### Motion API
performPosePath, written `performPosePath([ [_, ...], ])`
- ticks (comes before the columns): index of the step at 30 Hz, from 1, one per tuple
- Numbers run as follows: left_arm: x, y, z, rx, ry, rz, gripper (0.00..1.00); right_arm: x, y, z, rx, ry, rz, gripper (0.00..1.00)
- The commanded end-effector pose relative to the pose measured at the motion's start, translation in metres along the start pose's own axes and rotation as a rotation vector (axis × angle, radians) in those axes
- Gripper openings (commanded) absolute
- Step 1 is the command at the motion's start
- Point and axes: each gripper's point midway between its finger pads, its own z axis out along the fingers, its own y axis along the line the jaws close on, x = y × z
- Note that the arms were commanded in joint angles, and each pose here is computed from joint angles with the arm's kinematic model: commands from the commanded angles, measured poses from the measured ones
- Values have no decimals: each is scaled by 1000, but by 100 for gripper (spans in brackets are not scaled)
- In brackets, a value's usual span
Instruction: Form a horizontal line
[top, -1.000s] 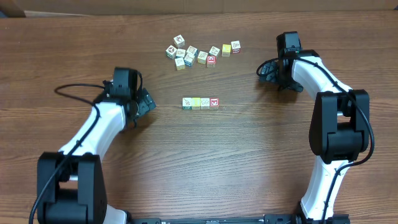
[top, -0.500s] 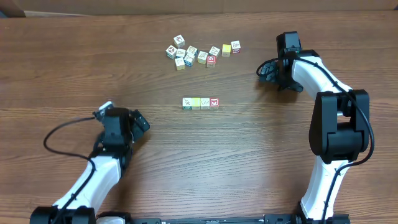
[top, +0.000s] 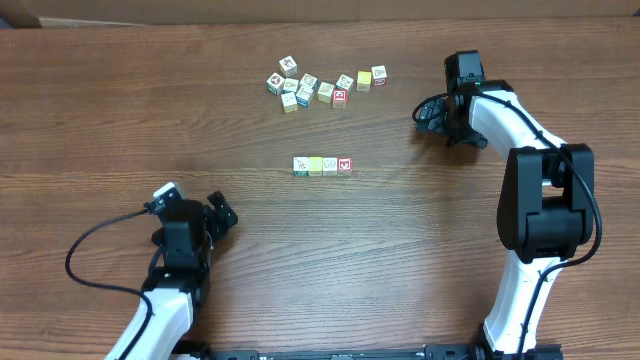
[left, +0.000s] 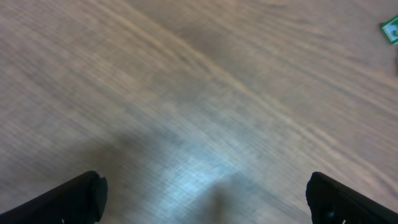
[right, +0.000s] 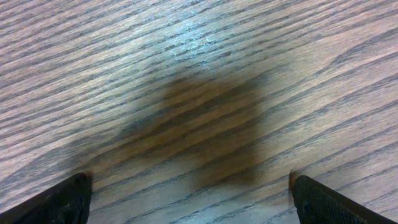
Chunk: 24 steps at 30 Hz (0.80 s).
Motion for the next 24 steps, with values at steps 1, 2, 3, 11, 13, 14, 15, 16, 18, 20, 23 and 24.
performPosePath([
  [1,7,22,-5,-65,-34,10,100,4,-5,2,21,5,0,100],
  [2,8,24,-6,-62,-44,7,100,4,-5,2,21,5,0,100],
  [3,9,26,-7,-54,-60,2,100,4,-5,2,21,5,0,100],
  [11,17,35,-15,-14,-135,-21,100,4,-5,2,22,5,0,100],
  [13,17,36,-17,-11,-145,-24,100,4,-5,2,21,5,0,100],
  [14,17,36,-18,-7,-151,-26,100,4,-5,2,21,5,0,100],
  [15,17,37,-19,-5,-153,-27,100,4,-5,2,22,5,0,100],
  [16,18,38,-20,-8,-151,-26,100,4,-5,2,22,5,0,100],
  [18,19,39,-22,-12,-148,-25,100,4,-5,2,21,5,0,100],
  [20,20,41,-24,-16,-145,-23,100,4,-5,2,21,5,0,100],
  [23,21,44,-28,-23,-143,-22,100,4,-5,2,21,5,0,100],
  [24,21,44,-30,-24,-144,-22,100,4,-5,2,22,5,0,100],
])
